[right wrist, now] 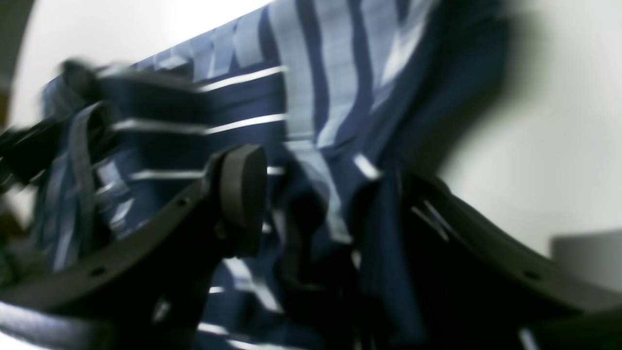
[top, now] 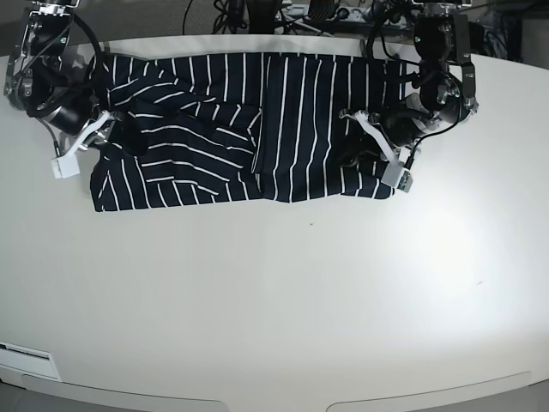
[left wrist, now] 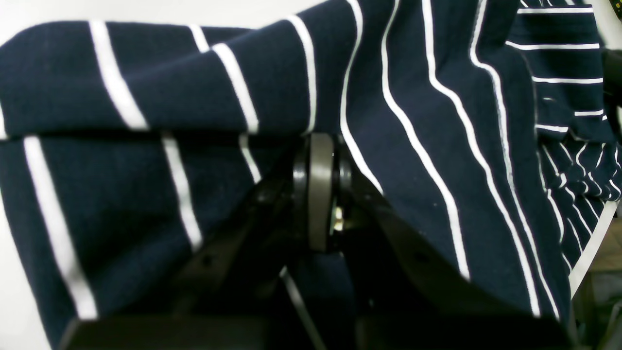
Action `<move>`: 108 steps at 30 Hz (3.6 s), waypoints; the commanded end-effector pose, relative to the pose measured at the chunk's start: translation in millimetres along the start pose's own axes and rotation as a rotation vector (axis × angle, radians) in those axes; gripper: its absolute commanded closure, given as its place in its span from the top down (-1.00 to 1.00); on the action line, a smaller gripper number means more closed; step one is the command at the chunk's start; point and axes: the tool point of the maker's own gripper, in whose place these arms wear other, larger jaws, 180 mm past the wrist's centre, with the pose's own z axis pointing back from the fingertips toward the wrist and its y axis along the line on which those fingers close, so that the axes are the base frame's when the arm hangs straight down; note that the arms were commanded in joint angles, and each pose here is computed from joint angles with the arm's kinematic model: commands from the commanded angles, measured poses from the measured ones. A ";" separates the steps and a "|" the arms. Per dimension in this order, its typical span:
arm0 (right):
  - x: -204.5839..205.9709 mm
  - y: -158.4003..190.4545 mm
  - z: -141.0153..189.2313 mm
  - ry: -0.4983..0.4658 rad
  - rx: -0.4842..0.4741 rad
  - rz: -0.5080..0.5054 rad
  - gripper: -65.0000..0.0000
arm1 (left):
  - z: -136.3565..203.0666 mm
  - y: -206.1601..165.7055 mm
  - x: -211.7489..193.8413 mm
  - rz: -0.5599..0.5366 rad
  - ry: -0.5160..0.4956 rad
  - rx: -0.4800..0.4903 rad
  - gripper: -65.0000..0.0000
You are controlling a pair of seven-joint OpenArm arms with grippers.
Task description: Fold the T-shirt properly
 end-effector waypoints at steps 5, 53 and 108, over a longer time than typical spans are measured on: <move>-36.4 3.6 -9.9 0.164 -0.007 0.055 0.06 | 3.6 13.0 -16.1 -0.019 0.086 0.059 -1.00; 158.5 23.6 129.1 -0.343 -0.829 0.550 -1.00 | 38.5 19.1 46.4 -0.019 -0.104 -0.054 -0.03; 81.8 252.2 -0.4 -0.337 0.200 0.907 -1.00 | 50.9 -36.1 50.8 -0.043 -0.133 -0.369 -1.00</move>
